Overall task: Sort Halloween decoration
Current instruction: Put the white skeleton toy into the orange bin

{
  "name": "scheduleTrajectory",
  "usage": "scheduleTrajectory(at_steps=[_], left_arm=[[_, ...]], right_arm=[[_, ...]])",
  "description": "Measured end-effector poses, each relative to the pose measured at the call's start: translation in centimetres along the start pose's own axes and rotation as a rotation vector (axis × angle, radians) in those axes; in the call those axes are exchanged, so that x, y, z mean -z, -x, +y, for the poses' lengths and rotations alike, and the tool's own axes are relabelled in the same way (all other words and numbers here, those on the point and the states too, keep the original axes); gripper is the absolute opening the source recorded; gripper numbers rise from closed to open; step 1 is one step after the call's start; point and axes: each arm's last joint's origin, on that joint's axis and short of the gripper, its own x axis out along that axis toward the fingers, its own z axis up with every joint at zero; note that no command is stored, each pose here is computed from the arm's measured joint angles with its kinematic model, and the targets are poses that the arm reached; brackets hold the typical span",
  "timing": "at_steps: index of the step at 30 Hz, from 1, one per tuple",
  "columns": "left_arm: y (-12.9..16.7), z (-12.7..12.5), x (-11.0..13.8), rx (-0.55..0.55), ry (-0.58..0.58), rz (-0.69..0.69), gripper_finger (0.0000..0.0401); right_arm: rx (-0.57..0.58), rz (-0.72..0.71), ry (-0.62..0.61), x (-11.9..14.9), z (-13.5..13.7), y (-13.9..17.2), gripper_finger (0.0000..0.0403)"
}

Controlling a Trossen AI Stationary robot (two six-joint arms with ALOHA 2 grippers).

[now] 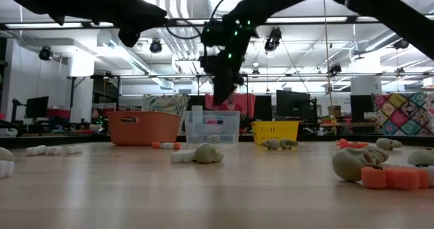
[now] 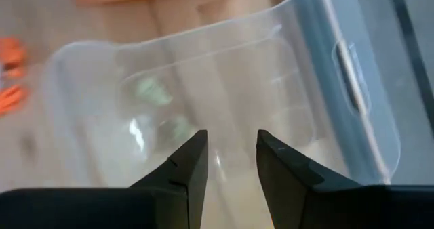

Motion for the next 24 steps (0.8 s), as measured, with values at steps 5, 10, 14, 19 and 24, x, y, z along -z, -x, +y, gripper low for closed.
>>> scheduleTrajectory(at_steps=[5,10,14,19,24], left_arm=[[-0.5,-0.7,0.5,0.038,0.032,0.032,0.0081],[-0.8,-2.0,1.0,0.099,0.061,0.059,0.0081],[-0.9,-3.1,1.2,0.156,0.067,0.075,0.0081],[-1.1,-4.1,1.6,0.197,0.105,0.104,0.0081],[-1.7,-4.1,2.8,0.171,0.243,0.212,0.0081]], right_arm=[[-0.032,0.054,0.035,0.4,2.6,2.3,0.0099],[-0.074,0.062,0.108,0.9,6.1,4.2,0.0092],[-0.136,0.058,0.154,2.1,9.3,5.5,0.0091],[-0.175,0.012,0.193,4.4,12.7,6.8,0.0091],[-0.202,-0.039,0.185,7.0,14.8,7.9,0.0091]])
